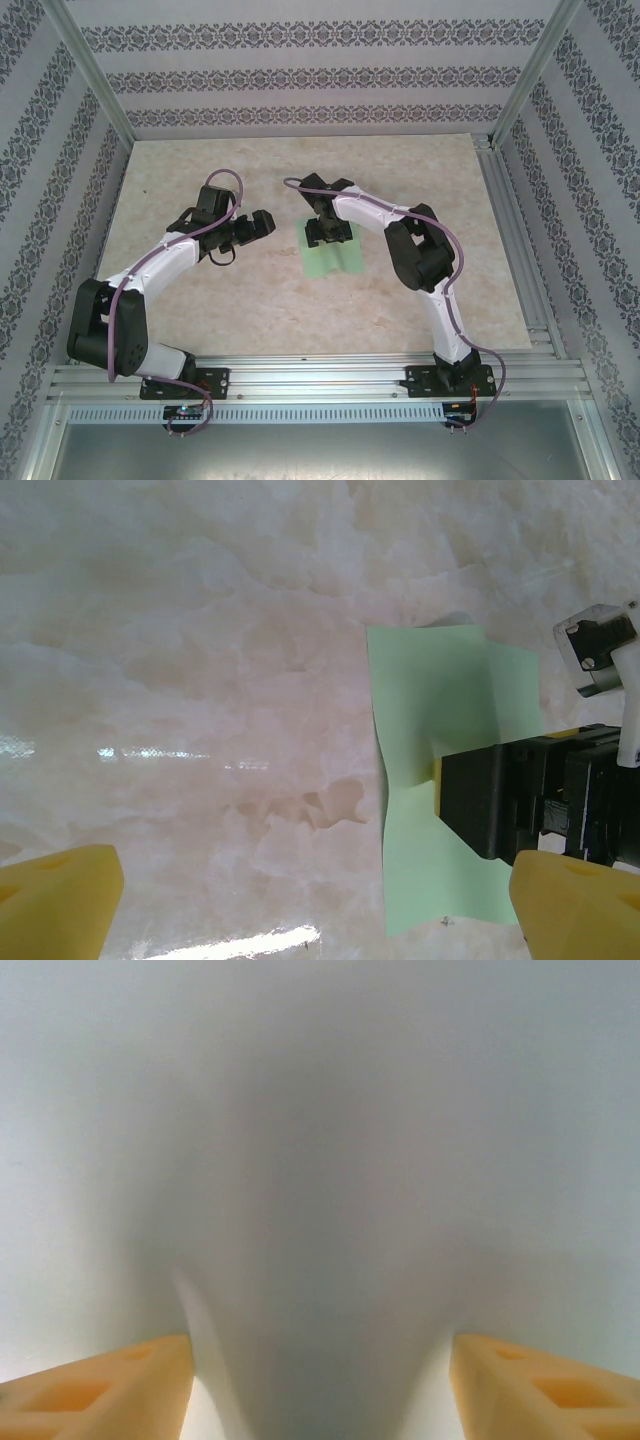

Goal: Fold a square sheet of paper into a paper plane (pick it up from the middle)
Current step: Fold the square sheet of paper in half at the center of the table.

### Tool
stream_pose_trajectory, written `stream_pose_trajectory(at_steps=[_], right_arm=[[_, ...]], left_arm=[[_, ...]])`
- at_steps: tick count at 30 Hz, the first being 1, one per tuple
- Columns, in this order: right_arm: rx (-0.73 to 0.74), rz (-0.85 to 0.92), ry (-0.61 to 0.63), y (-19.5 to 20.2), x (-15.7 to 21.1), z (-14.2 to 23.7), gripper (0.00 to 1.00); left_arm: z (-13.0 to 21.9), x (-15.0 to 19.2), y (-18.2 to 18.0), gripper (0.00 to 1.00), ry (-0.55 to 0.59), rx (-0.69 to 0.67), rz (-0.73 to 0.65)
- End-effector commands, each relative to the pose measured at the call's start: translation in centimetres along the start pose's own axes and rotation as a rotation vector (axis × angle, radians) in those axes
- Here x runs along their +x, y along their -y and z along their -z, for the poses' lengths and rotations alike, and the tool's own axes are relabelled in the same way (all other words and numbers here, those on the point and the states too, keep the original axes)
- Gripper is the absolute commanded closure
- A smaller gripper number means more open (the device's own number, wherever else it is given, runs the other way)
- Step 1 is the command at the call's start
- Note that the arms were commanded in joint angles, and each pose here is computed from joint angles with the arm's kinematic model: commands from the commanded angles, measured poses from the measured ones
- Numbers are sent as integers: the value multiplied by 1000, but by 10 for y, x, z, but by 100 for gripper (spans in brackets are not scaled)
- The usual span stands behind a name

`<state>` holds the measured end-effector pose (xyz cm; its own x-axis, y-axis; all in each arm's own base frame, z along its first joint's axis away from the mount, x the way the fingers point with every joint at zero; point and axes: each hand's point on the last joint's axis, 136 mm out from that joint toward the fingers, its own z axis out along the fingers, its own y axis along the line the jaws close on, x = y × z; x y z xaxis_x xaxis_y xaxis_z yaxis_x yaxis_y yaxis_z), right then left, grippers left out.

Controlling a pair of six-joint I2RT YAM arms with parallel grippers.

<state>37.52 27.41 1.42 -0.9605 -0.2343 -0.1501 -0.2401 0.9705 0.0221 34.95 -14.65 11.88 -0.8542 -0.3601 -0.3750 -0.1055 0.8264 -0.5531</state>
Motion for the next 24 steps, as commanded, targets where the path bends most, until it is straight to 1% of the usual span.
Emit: stream_pose_trajectory(at_steps=[1, 3, 4, 5, 9, 12, 16, 20, 24], right_arm=[[-39, -12, -2, -6, 2, 13, 34], [-55, -23, 18, -6, -2, 23, 36], [-61, -26, 26, -7, -3, 28, 40], [-73, -28, 35, -8, -5, 33, 46], [-110, -42, 71, -12, -10, 54, 44], [-164, -57, 93, -18, -12, 66, 45], [-292, -90, 119, -33, -15, 81, 46], [-462, -135, 169, -48, -21, 99, 46], [-548, -186, 182, -43, -16, 99, 46]], left_arm=[[5, -11, 6, 0, 14, 18, -2], [6, -11, 7, 0, 16, 19, -3], [7, -11, 7, 0, 18, 20, -2], [7, -11, 7, 0, 17, 19, -1], [7, -11, 8, 0, 17, 21, 0], [8, -12, 8, 0, 20, 23, 2], [10, -12, 10, 0, 24, 26, 1], [12, -15, 12, 0, 30, 34, 0], [13, -16, 17, 0, 28, 53, 2]])
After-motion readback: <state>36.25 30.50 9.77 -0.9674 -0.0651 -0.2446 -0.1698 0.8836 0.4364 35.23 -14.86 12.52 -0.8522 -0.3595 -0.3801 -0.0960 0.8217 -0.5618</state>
